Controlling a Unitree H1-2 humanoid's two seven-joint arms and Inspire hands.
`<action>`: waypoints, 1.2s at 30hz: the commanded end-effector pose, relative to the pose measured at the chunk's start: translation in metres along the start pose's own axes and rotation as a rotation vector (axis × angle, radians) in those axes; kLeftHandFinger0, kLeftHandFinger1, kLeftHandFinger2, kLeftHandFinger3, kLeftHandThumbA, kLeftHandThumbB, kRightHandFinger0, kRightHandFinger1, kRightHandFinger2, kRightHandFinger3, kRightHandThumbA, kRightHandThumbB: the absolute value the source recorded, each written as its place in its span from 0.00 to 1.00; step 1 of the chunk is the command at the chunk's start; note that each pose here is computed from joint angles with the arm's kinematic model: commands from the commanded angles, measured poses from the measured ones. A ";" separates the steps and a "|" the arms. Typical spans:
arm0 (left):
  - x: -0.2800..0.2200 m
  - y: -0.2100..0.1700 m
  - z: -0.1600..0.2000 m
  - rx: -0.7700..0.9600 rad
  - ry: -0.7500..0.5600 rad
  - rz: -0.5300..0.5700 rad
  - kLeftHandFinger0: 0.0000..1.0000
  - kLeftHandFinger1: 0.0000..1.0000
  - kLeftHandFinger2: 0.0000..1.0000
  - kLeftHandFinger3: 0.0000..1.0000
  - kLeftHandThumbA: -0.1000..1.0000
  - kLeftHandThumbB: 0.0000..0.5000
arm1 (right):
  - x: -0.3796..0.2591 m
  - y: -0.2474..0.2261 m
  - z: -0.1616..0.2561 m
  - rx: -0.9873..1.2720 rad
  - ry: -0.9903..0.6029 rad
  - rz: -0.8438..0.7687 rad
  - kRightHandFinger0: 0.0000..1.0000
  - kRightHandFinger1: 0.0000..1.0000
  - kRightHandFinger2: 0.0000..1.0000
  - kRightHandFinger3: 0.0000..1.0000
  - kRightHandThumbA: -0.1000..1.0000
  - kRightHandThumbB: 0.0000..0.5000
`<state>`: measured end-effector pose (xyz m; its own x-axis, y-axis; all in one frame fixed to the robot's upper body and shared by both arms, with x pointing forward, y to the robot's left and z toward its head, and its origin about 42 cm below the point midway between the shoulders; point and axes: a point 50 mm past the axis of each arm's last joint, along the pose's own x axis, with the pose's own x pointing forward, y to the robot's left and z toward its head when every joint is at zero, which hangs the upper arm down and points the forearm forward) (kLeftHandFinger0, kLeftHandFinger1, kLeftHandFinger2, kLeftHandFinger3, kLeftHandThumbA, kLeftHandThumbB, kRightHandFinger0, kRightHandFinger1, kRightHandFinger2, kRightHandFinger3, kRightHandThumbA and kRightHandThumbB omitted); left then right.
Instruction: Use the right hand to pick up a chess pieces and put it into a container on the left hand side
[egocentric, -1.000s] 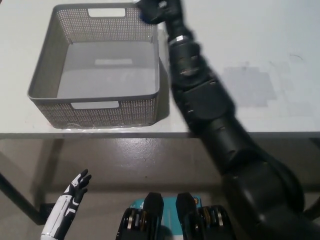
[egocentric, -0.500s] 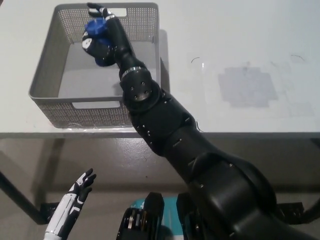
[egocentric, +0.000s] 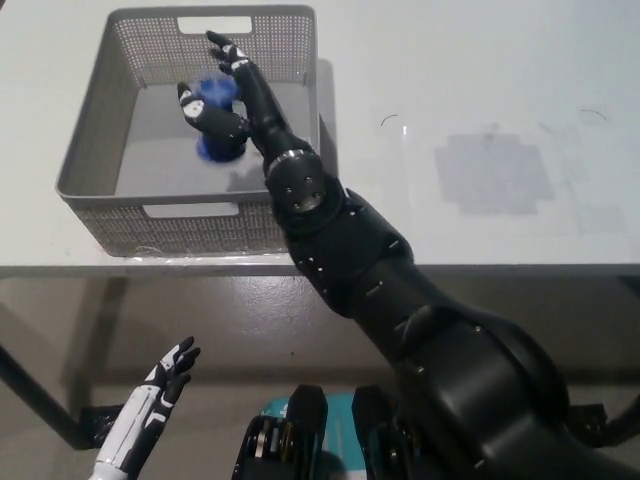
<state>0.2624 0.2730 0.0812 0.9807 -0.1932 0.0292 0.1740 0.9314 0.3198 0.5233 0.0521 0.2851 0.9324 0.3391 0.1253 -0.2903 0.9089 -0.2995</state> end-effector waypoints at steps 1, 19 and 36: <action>0.004 0.007 0.007 0.012 -0.039 -0.017 1.00 1.00 1.00 1.00 1.00 0.72 | 0.009 -0.007 0.019 -0.104 -0.043 0.071 1.00 1.00 1.00 1.00 0.80 0.88; 0.012 0.009 0.010 0.038 -0.045 -0.038 1.00 1.00 1.00 1.00 1.00 0.78 | 0.018 -0.050 0.042 -0.116 -0.170 0.020 1.00 1.00 1.00 1.00 0.93 0.98; 0.011 0.013 0.009 0.031 -0.045 -0.015 1.00 1.00 1.00 1.00 1.00 0.84 | -0.167 -0.188 0.093 -0.002 -0.693 -0.199 1.00 1.00 1.00 1.00 0.95 0.76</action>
<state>0.2693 0.2728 0.0812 0.9764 -0.2156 0.0157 0.1985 0.9231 0.3294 0.5164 -0.0507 0.3082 0.8717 0.2956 0.3909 -0.1871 0.9379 -0.2920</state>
